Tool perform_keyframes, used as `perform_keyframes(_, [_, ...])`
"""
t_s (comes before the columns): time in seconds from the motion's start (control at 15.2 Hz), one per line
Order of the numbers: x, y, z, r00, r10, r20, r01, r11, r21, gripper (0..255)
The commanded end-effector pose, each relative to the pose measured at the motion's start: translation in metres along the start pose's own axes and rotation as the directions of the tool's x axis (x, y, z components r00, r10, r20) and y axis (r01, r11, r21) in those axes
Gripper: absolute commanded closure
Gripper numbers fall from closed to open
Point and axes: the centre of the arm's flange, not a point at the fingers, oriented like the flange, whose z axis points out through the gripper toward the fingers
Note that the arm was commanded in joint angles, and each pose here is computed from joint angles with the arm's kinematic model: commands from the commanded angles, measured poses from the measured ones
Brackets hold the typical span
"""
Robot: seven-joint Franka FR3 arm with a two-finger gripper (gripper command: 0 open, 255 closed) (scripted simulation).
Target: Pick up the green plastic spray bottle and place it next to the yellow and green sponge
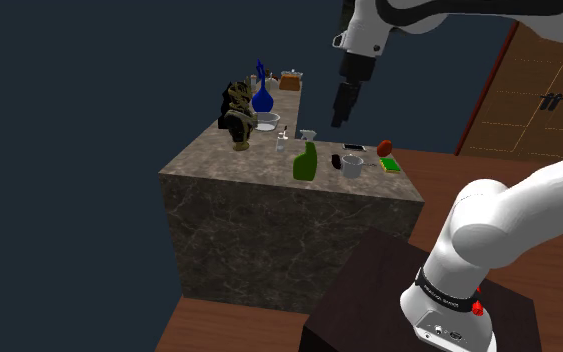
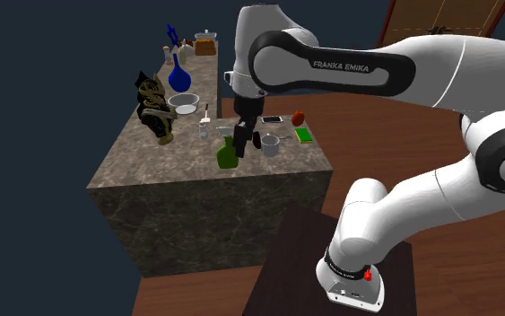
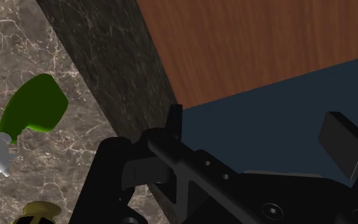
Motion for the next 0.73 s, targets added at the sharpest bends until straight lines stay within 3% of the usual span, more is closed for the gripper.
perform_keyframes(0.0, [0.010, 0.027, 0.010, 1.000, -0.010, 0.002, 0.010, 1.000, 0.000, 0])
perform_keyframes(0.66, [0.056, 0.143, 0.054, 0.998, -0.057, 0.014, 0.057, 0.998, 0.002, 0])
